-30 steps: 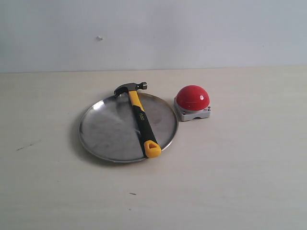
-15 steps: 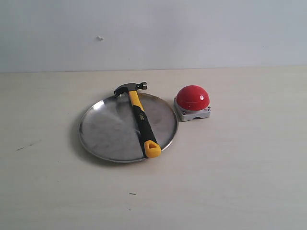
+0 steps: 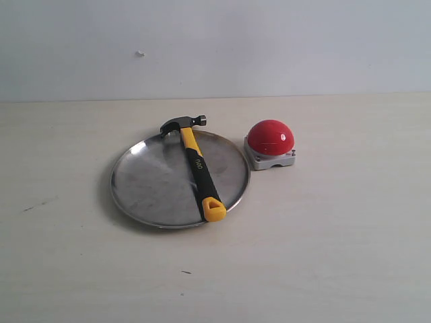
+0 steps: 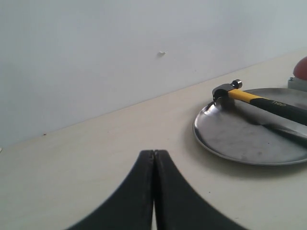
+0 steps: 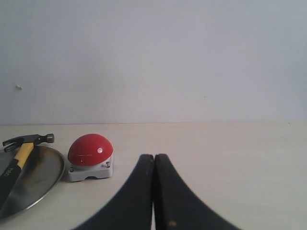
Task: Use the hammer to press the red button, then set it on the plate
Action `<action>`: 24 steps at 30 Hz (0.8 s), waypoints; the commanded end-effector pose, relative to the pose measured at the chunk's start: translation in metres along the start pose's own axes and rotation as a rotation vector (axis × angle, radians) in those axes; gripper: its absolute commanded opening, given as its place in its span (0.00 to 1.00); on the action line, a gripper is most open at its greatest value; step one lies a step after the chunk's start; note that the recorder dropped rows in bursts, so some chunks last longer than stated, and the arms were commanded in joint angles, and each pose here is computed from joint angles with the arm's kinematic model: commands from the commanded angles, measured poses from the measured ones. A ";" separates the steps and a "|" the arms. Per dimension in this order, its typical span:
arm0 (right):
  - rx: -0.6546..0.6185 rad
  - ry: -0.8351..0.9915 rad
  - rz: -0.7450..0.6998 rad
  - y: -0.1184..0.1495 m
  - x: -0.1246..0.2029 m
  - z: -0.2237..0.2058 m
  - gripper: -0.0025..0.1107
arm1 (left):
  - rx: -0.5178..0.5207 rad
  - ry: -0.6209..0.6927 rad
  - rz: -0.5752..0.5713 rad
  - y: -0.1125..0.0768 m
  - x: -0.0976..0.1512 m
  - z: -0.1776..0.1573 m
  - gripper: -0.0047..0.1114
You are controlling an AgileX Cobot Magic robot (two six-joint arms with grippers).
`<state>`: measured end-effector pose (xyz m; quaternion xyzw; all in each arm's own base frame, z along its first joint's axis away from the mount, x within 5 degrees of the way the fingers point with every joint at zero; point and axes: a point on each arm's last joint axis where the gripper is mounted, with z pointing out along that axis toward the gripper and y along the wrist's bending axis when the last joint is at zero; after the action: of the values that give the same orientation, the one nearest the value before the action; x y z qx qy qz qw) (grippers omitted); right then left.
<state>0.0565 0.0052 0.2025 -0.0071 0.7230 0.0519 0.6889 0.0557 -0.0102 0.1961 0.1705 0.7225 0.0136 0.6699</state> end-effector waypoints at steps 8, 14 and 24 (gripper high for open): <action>0.007 -0.001 0.023 0.000 0.001 0.000 0.02 | -0.002 -0.007 -0.008 0.000 -0.001 -0.001 0.04; 0.007 -0.001 0.023 0.000 0.001 0.000 0.02 | -0.002 -0.007 -0.008 0.000 -0.001 -0.001 0.04; 0.007 -0.001 0.023 0.000 0.001 0.000 0.02 | -0.204 0.044 -0.028 0.011 0.003 -0.002 0.04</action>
<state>0.0565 0.0052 0.2022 0.0016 0.7243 0.0600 0.6869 0.0566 -0.0002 0.1960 0.1065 0.7352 0.0738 0.6654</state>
